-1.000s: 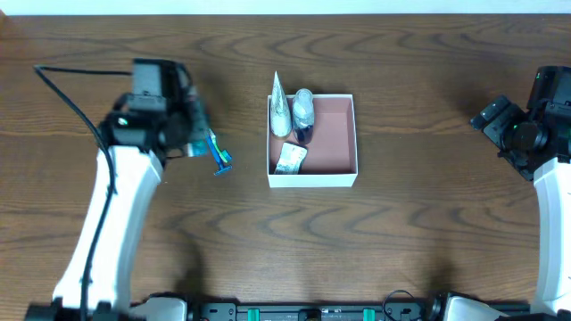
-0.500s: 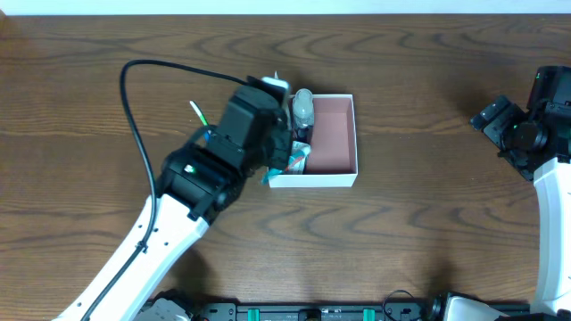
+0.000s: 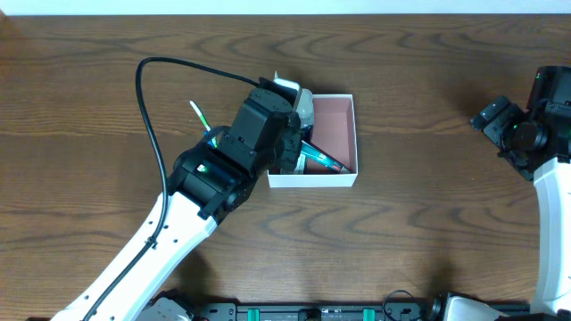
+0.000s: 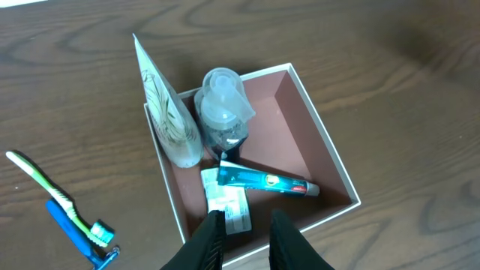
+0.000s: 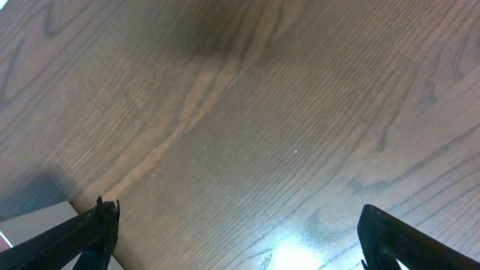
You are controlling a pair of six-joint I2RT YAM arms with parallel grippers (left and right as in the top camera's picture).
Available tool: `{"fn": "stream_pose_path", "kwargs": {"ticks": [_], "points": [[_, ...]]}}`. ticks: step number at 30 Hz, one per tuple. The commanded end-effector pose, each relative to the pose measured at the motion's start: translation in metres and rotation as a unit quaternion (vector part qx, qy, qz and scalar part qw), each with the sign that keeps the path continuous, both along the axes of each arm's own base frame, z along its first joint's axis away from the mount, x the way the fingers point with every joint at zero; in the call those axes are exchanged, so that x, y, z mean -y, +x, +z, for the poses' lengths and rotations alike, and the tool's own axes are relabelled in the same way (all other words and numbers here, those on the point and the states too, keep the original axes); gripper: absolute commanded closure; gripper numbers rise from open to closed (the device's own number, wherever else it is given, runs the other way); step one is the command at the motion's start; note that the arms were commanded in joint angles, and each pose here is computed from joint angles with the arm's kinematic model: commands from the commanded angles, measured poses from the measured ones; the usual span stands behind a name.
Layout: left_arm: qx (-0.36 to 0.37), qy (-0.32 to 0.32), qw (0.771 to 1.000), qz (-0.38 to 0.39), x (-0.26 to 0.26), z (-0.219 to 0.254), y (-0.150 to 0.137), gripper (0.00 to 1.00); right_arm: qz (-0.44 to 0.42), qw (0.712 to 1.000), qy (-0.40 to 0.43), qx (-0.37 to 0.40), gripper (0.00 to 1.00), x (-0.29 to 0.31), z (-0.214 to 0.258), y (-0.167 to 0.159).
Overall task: Pack container
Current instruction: 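Carry the toothpaste tube over the box and lower it inside, then open the left gripper and withdraw toward the toothbrush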
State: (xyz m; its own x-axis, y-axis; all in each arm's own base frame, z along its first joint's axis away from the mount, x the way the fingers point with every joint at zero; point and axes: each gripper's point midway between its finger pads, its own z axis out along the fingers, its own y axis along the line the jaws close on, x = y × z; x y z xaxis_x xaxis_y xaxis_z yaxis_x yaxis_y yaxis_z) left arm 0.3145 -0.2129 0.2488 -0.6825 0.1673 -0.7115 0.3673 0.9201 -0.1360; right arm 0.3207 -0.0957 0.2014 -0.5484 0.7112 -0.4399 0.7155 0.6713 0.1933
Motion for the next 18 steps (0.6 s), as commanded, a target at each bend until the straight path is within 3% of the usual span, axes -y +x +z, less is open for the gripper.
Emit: {"fn": "stream_pose_path", "kwargs": {"ticks": [1, 3, 6, 9, 14, 18], "points": [[0.012, 0.003, 1.0, 0.012, -0.002, 0.006, 0.005, 0.78, -0.01, 1.0, 0.002, 0.008, 0.01, 0.002, 0.005, 0.002], [0.016, 0.007, 0.999, 0.027, -0.006, 0.007, 0.008, 0.77, -0.01, 1.0, 0.002, 0.008, 0.01, 0.002, 0.005, 0.002], [0.017, 0.008, 0.997, 0.069, -0.018, 0.006, 0.013, 0.67, -0.01, 1.0, 0.002, 0.008, 0.01, 0.002, 0.005, 0.002], [0.003, -0.007, 0.99, 0.143, -0.041, 0.003, 0.021, 0.63, -0.01, 1.0, 0.002, 0.008, 0.01, 0.002, 0.005, 0.002], [-0.043, -0.039, 0.959, 0.278, -0.093, -0.015, 0.037, 0.41, -0.01, 1.0, 0.002, 0.008, 0.01, 0.002, 0.005, 0.002], [-0.073, -0.029, 0.939, 0.336, -0.125, -0.039, 0.05, 0.31, -0.01, 1.0, 0.002, 0.008, 0.01, 0.002, 0.005, 0.002]]}}
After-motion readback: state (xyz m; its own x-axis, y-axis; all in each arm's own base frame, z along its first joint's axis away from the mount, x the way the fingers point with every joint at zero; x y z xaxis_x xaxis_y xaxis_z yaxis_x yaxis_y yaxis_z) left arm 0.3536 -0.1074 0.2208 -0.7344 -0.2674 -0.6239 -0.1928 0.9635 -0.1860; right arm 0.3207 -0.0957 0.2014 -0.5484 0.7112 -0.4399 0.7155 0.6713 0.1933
